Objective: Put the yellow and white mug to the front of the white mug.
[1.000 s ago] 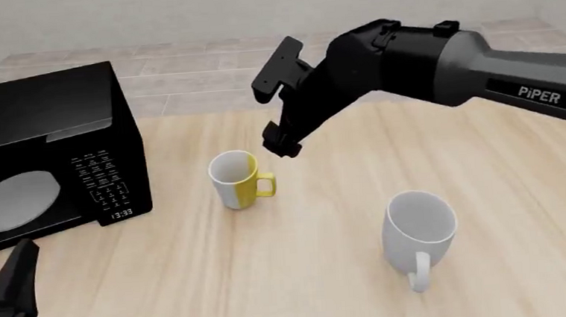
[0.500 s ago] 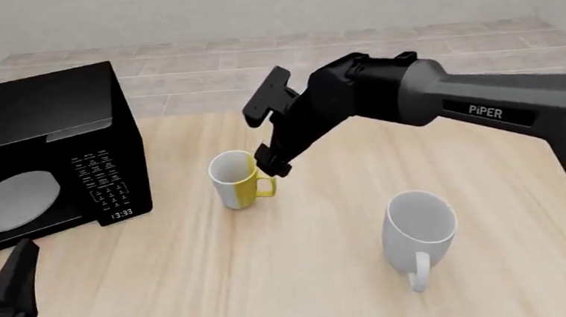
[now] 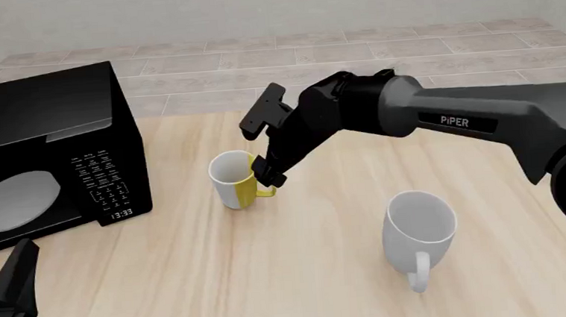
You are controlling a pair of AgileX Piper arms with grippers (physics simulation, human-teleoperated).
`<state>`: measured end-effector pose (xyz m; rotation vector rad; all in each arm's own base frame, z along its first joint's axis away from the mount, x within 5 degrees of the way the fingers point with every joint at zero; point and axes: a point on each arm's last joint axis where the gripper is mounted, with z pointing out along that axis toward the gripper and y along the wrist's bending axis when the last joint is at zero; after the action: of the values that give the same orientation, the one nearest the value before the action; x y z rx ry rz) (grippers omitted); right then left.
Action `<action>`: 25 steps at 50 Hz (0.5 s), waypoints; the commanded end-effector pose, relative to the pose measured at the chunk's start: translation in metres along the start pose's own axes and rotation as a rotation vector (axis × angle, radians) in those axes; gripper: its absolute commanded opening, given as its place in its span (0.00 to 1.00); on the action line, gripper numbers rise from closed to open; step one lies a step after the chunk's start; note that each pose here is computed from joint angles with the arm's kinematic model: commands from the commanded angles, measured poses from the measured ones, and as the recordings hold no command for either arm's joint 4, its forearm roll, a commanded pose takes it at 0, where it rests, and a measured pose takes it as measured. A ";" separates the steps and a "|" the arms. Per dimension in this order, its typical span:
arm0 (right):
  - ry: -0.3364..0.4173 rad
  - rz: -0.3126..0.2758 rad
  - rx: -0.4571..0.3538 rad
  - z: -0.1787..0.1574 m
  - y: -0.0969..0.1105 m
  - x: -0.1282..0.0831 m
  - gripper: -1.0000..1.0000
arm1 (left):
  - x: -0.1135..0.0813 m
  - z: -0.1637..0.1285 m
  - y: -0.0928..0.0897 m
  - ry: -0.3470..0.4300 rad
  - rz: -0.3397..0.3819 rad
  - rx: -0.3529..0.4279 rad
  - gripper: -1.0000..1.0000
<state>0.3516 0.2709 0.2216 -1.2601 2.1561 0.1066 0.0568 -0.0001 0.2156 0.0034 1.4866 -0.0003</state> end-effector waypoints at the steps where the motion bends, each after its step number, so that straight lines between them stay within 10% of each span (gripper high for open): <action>1: 0.012 0.010 -0.005 0.016 0.001 0.004 1.00 | 0.000 0.000 0.000 0.000 0.001 -0.002 1.00; 25: 0.046 0.011 -0.013 0.040 -0.001 0.010 1.00 | 0.000 0.000 0.000 0.000 0.001 -0.002 1.00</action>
<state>0.3609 0.2762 0.1980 -1.2635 2.1913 0.1043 0.0568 -0.0001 0.2156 0.0034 1.4866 -0.0004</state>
